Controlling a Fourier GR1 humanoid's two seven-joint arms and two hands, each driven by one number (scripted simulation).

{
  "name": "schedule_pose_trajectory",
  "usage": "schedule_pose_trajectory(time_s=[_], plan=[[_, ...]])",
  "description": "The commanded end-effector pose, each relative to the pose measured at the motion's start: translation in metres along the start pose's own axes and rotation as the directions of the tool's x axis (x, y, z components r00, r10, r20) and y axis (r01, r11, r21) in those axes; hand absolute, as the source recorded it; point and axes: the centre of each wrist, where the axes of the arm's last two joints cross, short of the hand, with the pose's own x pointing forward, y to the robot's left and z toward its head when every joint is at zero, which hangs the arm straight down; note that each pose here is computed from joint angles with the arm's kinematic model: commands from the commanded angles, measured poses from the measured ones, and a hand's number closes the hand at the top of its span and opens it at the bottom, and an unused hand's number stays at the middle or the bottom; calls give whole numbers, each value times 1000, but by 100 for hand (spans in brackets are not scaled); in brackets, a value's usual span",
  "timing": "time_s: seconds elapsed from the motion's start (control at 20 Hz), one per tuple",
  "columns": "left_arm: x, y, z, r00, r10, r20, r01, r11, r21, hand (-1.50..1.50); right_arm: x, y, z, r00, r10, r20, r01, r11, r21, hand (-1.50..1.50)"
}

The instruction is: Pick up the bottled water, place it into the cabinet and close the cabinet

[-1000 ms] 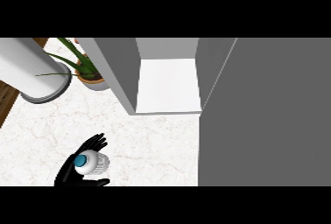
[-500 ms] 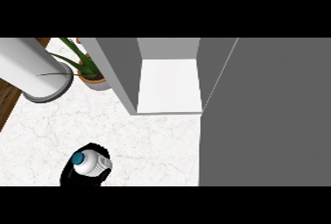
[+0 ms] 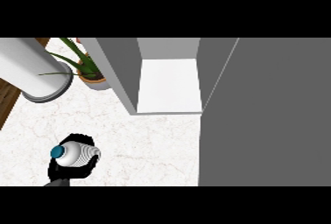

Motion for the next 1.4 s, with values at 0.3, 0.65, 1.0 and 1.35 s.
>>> schedule_pose_trajectory(time_s=[0.3,0.65,1.0,1.35], plan=[[25,-26,-46,996,-38,82,40,999,-23,150,43,22,-1,998,-17,54,15,999,33,-150],[35,-95,-69,995,-40,96,50,993,-103,150,32,15,-12,999,-7,48,6,1000,19,-150],[52,-154,-69,994,-63,94,73,992,-105,150,31,11,-8,998,-9,54,9,1000,10,-150],[64,-218,-95,983,-118,139,132,986,-100,150,45,17,-5,998,-23,63,20,999,41,-150]])
